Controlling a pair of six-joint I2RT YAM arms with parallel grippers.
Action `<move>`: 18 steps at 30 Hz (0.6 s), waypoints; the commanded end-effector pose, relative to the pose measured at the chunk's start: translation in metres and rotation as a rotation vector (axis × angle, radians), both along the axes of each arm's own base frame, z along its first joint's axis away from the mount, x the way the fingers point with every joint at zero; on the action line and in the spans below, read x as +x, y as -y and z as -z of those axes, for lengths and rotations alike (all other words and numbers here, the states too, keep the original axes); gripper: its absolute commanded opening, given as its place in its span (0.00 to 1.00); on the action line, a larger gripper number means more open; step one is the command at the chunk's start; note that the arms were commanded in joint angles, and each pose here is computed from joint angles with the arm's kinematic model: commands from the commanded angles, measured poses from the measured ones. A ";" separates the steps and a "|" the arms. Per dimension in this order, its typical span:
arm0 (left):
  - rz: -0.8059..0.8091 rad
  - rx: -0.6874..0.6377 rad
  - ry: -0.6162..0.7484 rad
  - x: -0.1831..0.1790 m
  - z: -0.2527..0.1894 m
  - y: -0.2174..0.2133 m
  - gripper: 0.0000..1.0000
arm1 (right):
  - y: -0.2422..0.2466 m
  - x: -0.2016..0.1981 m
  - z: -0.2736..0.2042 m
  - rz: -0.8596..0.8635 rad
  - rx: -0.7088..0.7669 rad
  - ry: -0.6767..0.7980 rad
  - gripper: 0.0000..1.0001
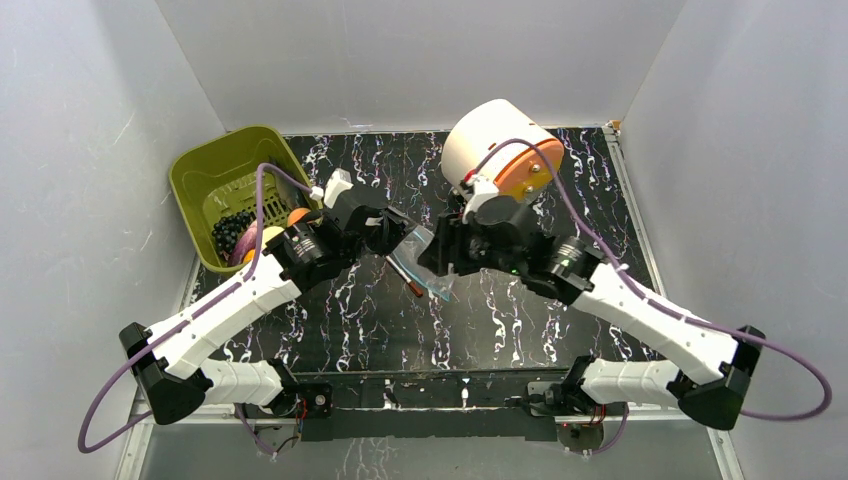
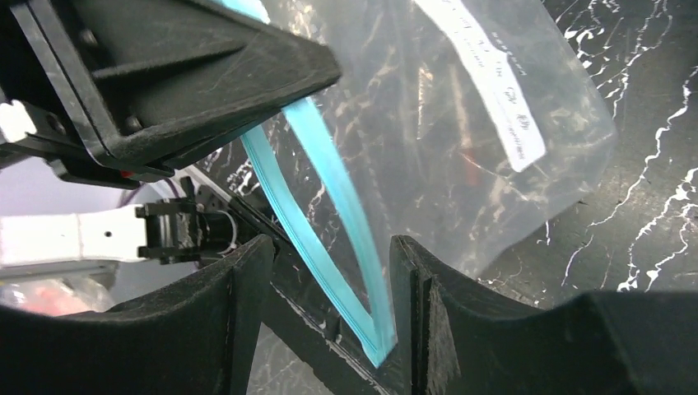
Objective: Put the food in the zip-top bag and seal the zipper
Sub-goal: Open the zipper of the food storage bag.
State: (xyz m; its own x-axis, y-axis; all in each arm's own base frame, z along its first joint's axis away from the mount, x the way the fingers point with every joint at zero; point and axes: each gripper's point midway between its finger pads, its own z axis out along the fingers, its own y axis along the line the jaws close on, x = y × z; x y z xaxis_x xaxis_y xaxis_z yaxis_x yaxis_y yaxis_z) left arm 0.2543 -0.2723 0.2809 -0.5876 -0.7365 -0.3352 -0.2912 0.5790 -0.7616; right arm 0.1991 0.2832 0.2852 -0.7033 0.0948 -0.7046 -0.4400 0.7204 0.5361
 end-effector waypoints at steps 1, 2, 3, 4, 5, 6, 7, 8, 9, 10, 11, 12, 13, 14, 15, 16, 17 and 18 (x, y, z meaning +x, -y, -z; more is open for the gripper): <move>-0.004 -0.036 0.002 -0.004 -0.016 -0.003 0.00 | -0.025 0.006 -0.022 0.020 -0.020 0.126 0.52; -0.004 -0.040 -0.001 -0.004 -0.016 -0.004 0.00 | -0.027 0.007 -0.019 0.028 -0.041 0.127 0.52; -0.001 -0.039 -0.002 -0.006 -0.016 -0.004 0.00 | -0.029 0.008 -0.013 0.036 -0.066 0.124 0.51; -0.001 -0.037 -0.001 -0.006 -0.017 -0.005 0.00 | -0.030 0.009 -0.012 0.045 -0.076 0.124 0.48; -0.002 -0.031 -0.001 -0.007 -0.017 -0.007 0.00 | -0.029 0.010 -0.012 0.056 -0.081 0.129 0.43; -0.004 -0.023 0.003 -0.007 -0.017 -0.010 0.00 | -0.028 0.011 -0.014 0.068 -0.080 0.135 0.37; -0.006 -0.008 0.006 -0.008 -0.016 -0.013 0.00 | -0.026 0.013 -0.016 0.085 -0.078 0.143 0.30; -0.011 0.007 0.009 -0.009 -0.016 -0.017 0.00 | -0.022 0.014 -0.020 0.105 -0.070 0.150 0.22; -0.017 0.023 0.012 -0.009 -0.015 -0.021 0.00 | -0.019 0.016 -0.023 0.127 -0.060 0.162 0.14; -0.020 0.034 0.017 -0.011 -0.015 -0.026 0.00 | -0.015 0.017 -0.026 0.144 -0.051 0.173 0.05; -0.014 0.045 0.026 -0.012 -0.015 -0.028 0.00 | -0.011 0.018 -0.029 0.162 -0.035 0.182 0.00; -0.002 0.041 0.045 -0.013 -0.018 -0.029 0.07 | -0.009 0.018 -0.030 0.175 -0.023 0.186 0.00; 0.031 0.050 0.075 -0.015 -0.021 -0.028 0.19 | -0.007 0.018 -0.031 0.181 -0.010 0.190 0.00; 0.071 0.056 0.107 -0.016 -0.021 -0.026 0.34 | -0.005 0.017 -0.031 0.185 -0.004 0.187 0.00; 0.107 0.065 0.144 -0.018 -0.024 -0.025 0.47 | -0.004 0.016 -0.031 0.189 0.002 0.181 0.00; 0.140 0.081 0.179 -0.020 -0.027 -0.026 0.57 | -0.003 0.014 -0.032 0.190 0.009 0.175 0.00; 0.167 0.109 0.212 -0.023 -0.029 -0.030 0.63 | -0.003 0.013 -0.032 0.191 0.013 0.169 0.00; 0.185 0.143 0.233 -0.024 -0.028 -0.034 0.67 | -0.002 0.013 -0.032 0.195 0.015 0.162 0.00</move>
State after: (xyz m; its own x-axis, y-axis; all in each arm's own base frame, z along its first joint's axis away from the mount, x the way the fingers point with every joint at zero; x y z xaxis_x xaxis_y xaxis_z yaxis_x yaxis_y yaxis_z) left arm 0.2353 -0.2515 0.2933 -0.6184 -0.6617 -0.4239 -0.1753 0.6420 -0.7464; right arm 0.2060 0.2884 0.2948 -0.5889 0.1247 -0.7986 -0.4055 0.8091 0.4253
